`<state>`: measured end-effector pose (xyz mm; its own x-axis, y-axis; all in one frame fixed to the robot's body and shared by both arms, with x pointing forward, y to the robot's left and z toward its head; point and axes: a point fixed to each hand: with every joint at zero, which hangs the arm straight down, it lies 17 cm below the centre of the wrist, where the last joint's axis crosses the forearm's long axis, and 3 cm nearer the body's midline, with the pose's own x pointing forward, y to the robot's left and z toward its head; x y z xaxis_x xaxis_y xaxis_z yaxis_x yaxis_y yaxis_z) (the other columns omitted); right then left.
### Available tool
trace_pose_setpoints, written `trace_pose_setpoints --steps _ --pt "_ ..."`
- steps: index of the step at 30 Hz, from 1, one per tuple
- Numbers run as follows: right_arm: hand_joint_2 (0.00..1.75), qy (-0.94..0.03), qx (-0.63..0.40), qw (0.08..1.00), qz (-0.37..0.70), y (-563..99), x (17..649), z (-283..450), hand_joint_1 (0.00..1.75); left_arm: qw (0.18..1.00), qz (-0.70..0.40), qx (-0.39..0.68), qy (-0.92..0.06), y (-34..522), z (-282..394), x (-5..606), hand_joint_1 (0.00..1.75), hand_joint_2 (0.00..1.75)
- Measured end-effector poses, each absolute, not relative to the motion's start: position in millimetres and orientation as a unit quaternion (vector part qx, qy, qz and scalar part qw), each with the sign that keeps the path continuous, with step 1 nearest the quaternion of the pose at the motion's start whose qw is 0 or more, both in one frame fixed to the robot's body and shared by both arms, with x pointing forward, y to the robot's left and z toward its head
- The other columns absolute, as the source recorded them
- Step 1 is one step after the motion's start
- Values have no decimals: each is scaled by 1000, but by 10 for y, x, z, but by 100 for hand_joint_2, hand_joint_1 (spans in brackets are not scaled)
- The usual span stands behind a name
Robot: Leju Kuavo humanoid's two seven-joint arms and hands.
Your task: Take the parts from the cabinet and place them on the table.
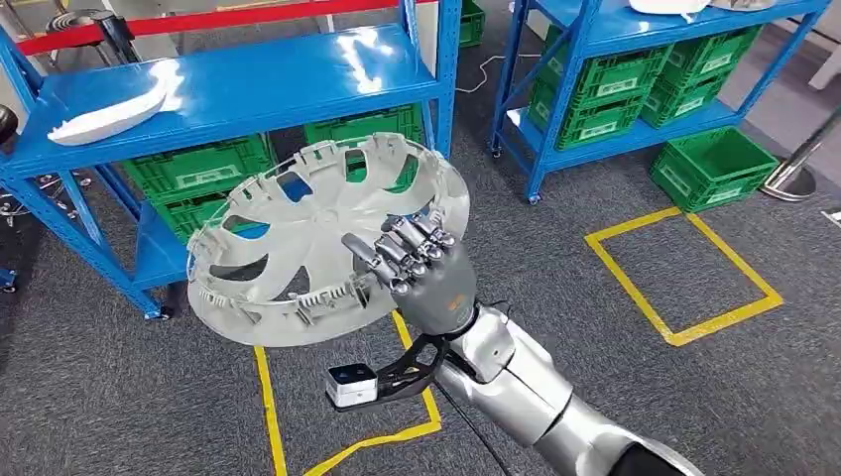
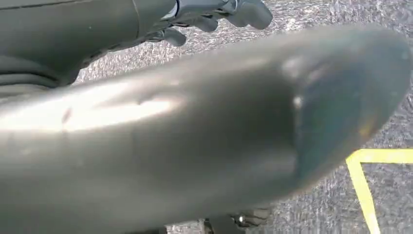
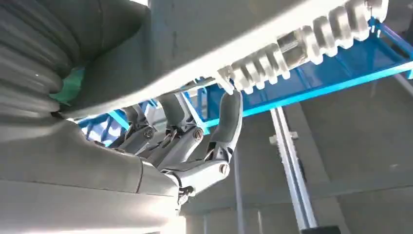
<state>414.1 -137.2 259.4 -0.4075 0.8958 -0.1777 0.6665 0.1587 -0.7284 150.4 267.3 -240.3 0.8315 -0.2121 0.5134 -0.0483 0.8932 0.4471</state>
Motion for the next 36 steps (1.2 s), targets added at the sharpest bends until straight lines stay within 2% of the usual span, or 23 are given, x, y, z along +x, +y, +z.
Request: trace_pose_setpoints --steps 13,36 --pt "175 -738 -498 189 414 -1422 3875 2126 175 933 -70 215 -281 2596 -2437 1443 0 0" --pt "175 -689 -578 187 395 -1826 4288 2528 175 927 -71 209 -302 2474 -2384 1521 0 0"
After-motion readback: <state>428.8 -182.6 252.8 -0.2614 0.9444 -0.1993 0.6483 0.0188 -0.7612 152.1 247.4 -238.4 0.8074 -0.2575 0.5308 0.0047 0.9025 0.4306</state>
